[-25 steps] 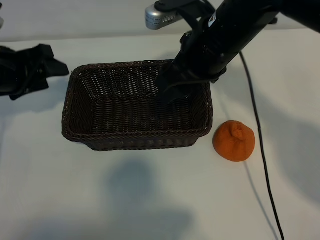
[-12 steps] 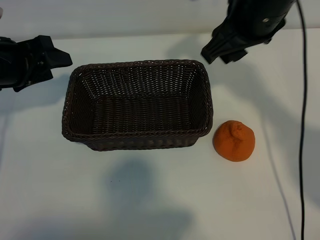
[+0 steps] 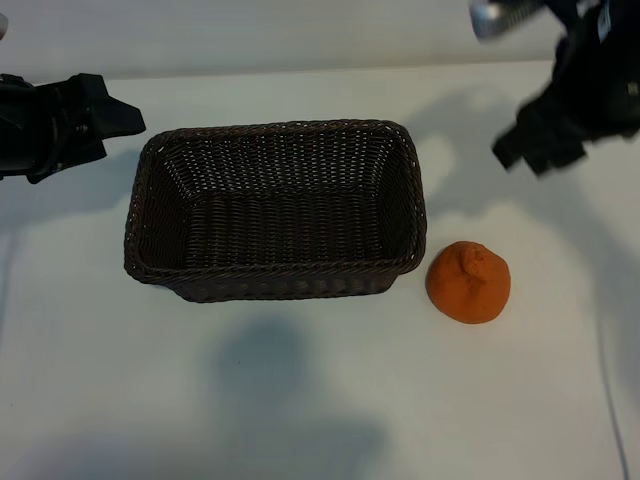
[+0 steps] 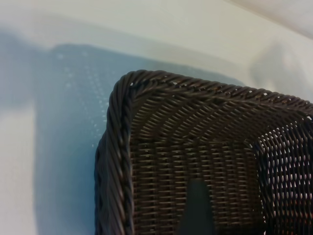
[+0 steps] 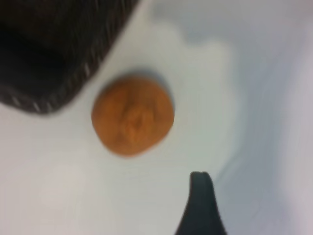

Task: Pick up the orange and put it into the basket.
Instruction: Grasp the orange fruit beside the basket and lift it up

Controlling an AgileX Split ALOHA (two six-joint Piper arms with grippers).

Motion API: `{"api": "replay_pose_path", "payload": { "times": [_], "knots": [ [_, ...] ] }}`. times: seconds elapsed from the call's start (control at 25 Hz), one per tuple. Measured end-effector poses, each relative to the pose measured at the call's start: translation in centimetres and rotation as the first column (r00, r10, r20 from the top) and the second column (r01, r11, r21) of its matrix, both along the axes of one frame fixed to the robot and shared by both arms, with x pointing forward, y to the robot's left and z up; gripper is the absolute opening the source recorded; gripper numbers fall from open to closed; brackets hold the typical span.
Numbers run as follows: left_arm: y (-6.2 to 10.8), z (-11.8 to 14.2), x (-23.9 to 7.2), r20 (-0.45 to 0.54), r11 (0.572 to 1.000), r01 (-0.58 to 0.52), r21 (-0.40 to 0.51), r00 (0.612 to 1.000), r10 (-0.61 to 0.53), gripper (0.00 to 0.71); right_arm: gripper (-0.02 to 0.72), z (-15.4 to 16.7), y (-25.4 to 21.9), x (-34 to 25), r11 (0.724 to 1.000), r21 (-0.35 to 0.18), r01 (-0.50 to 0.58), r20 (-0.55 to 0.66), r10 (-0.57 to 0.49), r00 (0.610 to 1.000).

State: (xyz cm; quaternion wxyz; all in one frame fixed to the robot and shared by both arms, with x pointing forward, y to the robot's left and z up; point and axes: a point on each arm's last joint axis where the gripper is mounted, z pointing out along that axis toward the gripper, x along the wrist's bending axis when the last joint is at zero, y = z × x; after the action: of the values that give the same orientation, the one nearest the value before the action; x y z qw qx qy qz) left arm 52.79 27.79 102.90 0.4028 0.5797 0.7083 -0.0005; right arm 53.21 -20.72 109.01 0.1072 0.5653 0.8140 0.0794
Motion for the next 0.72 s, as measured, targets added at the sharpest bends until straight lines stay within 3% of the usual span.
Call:
{"api": "replay_pose_path", "payload": {
  "times": [0.28,0.52,0.72],
  "knots": [
    [0.0,0.0,0.0,-0.001,1.0,0.0,-0.001,1.0,0.0,0.596,0.598,-4.2,0.6,-0.9,0.995,0.092,-0.029,-0.062,0.034,0.997],
    [0.0,0.0,0.0,-0.001,1.0,0.001,-0.001,1.0,-0.001,0.596,0.599,-5.1,1.7,-1.2,0.967,0.193,-0.167,-0.043,0.179,0.983],
    [0.0,0.0,0.0,-0.003,1.0,0.004,-0.002,1.0,-0.004,0.596,0.598,-6.5,2.1,-0.6,0.95,0.189,-0.247,-0.049,0.26,0.964]
  ]
}}
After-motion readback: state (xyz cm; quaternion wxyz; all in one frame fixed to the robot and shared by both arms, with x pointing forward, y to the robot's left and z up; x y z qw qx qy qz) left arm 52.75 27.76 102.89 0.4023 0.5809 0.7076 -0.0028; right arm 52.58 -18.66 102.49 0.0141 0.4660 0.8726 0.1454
